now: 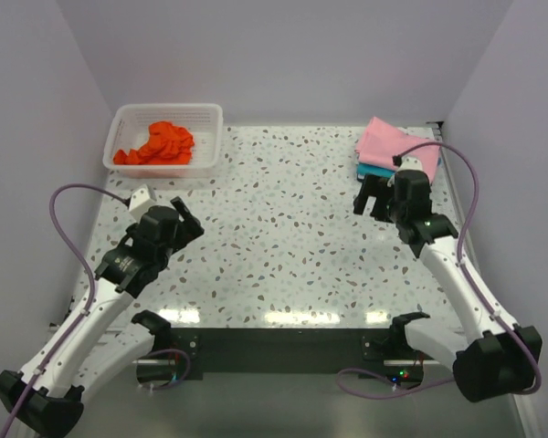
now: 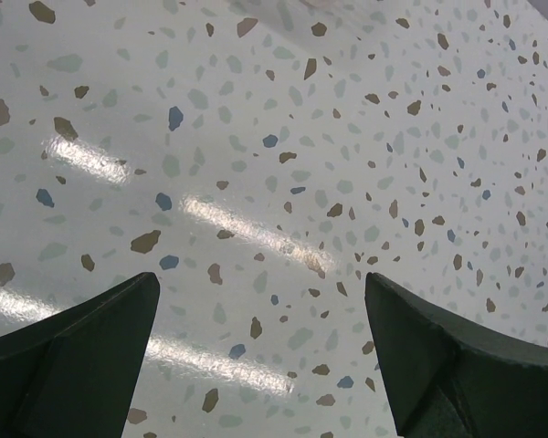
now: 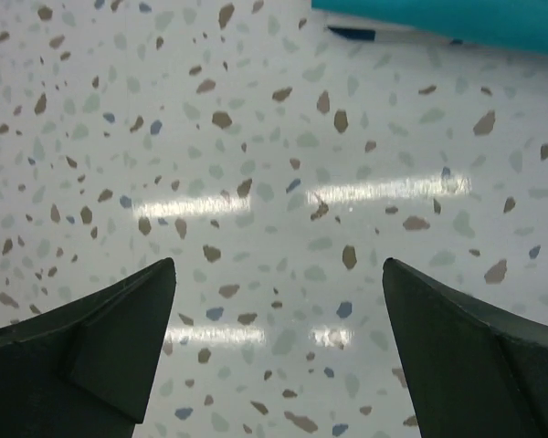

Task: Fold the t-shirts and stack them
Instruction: Reset both grippers

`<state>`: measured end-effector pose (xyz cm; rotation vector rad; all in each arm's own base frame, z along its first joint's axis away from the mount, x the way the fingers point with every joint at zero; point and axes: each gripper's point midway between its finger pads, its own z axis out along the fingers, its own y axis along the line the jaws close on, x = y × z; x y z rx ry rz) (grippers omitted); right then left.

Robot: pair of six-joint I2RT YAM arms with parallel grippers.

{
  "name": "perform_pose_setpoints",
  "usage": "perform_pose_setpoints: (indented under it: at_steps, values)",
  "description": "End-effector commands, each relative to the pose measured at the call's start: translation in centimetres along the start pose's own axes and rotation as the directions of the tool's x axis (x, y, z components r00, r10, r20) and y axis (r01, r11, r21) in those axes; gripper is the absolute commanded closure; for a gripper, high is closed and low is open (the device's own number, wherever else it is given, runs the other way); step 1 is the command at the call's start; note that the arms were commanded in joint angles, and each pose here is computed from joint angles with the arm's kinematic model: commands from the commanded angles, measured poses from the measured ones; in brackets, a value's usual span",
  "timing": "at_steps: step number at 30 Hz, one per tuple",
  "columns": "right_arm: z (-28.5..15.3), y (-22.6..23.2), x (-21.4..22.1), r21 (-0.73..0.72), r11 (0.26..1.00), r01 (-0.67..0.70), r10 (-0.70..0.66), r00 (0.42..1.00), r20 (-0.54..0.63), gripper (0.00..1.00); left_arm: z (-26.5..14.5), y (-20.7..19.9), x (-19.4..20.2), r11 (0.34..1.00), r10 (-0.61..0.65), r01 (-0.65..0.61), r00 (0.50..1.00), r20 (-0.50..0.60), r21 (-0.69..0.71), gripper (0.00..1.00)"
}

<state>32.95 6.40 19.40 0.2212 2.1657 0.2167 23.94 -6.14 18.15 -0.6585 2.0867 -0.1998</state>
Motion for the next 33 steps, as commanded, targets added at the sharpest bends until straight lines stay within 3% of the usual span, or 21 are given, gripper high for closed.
perform_pose_setpoints:
  at_steps: [1, 8, 12, 17, 33]
  values:
    - [-1.6, -1.9, 5.5, 0.062, 0.997, -0.055, 0.061, 0.993, -0.105, 0.01, 0.0, 0.0, -0.5, 1.0, -0.01, 0.01, 1.0, 0.026, 0.002, 0.0]
    - [-4.0, -3.5, 8.5, 0.078, 0.996, -0.041, 0.05, 0.992, -0.12, 0.01, 0.1, 1.4, 0.2, 0.998, -0.033, 0.034, 0.999, 0.016, -0.051, 0.0]
    - [-4.6, -2.8, 8.4, 0.014, 0.998, -0.058, 0.059, 0.996, -0.072, 0.01, 0.0, 2.7, 0.5, 0.993, -0.06, 0.062, 0.998, 0.028, -0.103, 0.0]
    - [-5.9, -3.6, 6.9, 0.044, 0.995, -0.085, 0.084, 0.996, 0.034, 0.01, -0.4, 2.8, 0.8, 0.993, -0.072, 0.073, 0.997, 0.013, -0.095, 0.0]
    - [-6.3, -4.2, 6.8, 0.056, 0.993, -0.105, 0.1, 0.991, 0.083, 0.01, -0.6, 2.4, 0.8, 0.993, -0.078, 0.077, 0.997, -0.002, -0.087, 0.0]
